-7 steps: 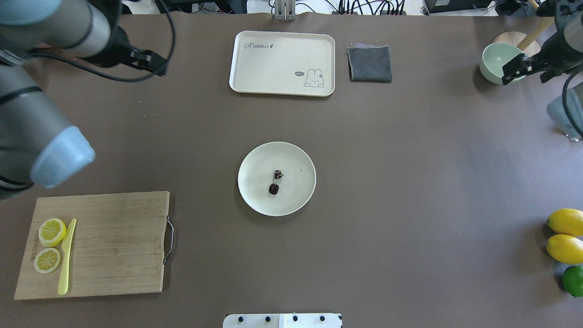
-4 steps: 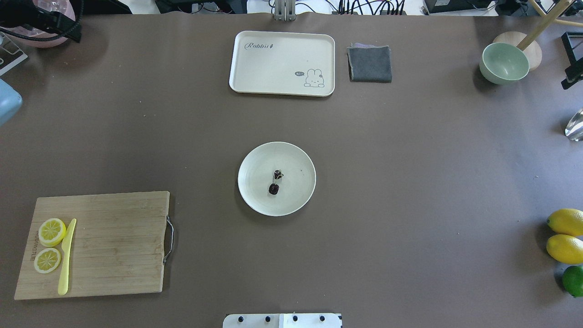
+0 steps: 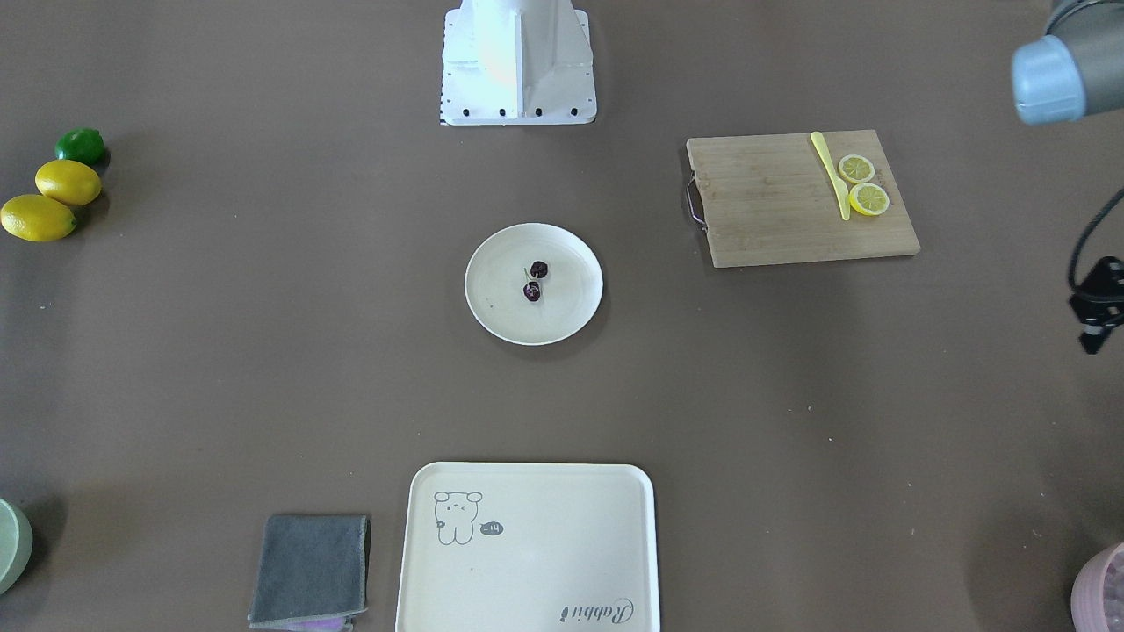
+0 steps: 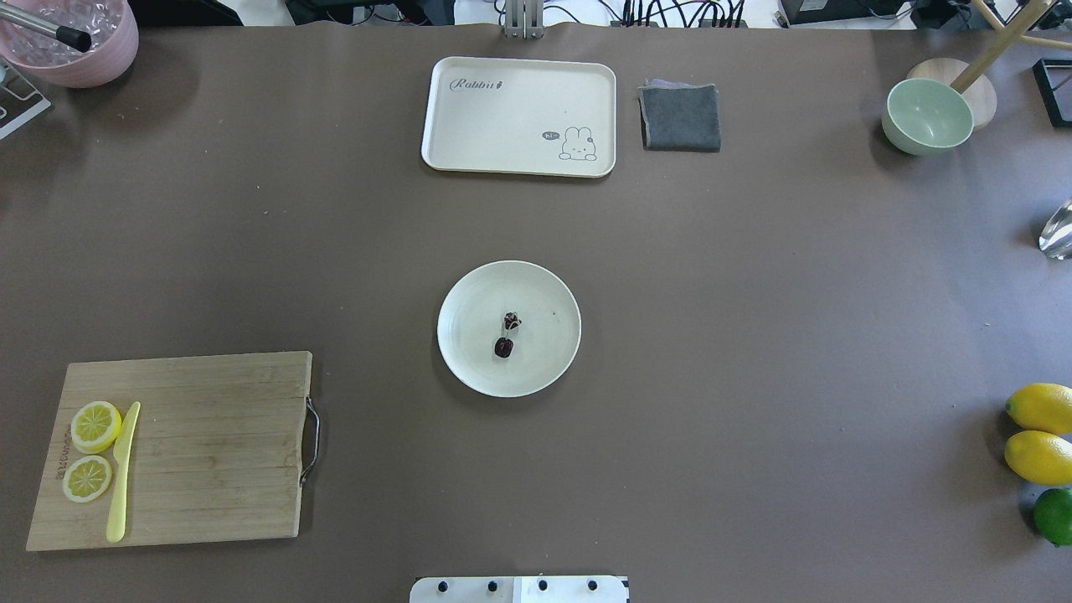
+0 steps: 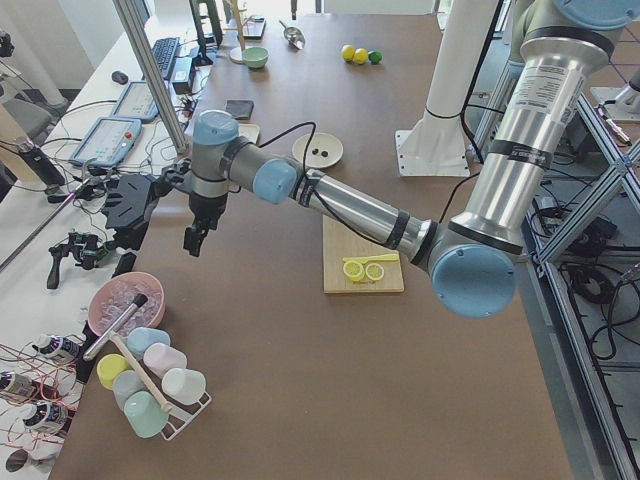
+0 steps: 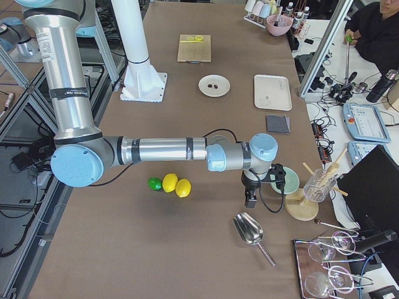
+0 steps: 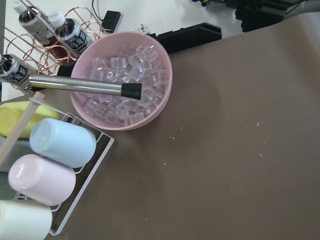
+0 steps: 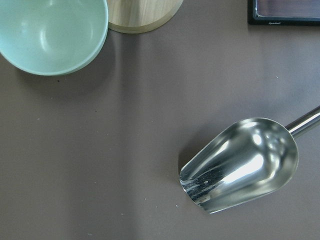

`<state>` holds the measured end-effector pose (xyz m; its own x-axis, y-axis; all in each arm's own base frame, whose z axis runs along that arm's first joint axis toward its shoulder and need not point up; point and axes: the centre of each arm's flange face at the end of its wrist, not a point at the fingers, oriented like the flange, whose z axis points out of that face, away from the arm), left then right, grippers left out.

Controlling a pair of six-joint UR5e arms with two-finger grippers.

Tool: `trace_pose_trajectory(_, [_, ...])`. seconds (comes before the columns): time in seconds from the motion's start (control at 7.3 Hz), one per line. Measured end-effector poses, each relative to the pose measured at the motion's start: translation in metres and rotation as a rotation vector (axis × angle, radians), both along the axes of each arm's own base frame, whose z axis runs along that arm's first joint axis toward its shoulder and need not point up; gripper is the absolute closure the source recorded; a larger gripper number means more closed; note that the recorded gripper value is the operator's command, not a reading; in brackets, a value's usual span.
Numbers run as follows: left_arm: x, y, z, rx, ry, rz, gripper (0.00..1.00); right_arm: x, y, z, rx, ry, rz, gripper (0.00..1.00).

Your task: Place red cherry on plate

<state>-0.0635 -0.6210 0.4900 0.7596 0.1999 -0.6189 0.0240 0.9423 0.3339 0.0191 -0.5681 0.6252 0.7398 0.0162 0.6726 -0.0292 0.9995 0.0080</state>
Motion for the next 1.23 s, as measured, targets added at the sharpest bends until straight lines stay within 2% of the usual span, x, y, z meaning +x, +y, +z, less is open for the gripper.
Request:
trace_pose_trajectory(0.27, [-0.056,0.027,0.074,-0.02,0.041,0.042,0.02,0.007,0.01,0.01,-0.016,0.002,0.011,0.0])
trace_pose_trajectory(0.55, [-0.062,0.067,0.119,-0.045,0.073,0.052,0.02,0.01,0.029,0.017,-0.029,0.003,0.016,0.0])
trace_pose_trajectory(0.82, [-0.06,0.088,0.132,-0.052,0.089,0.022,0.02,0.011,0.047,0.018,-0.03,0.001,0.018,0.0])
trace_pose_trajectory(1.23, [-0.059,0.088,0.128,-0.079,0.104,-0.021,0.02,0.011,0.051,0.018,-0.031,0.001,0.02,0.0])
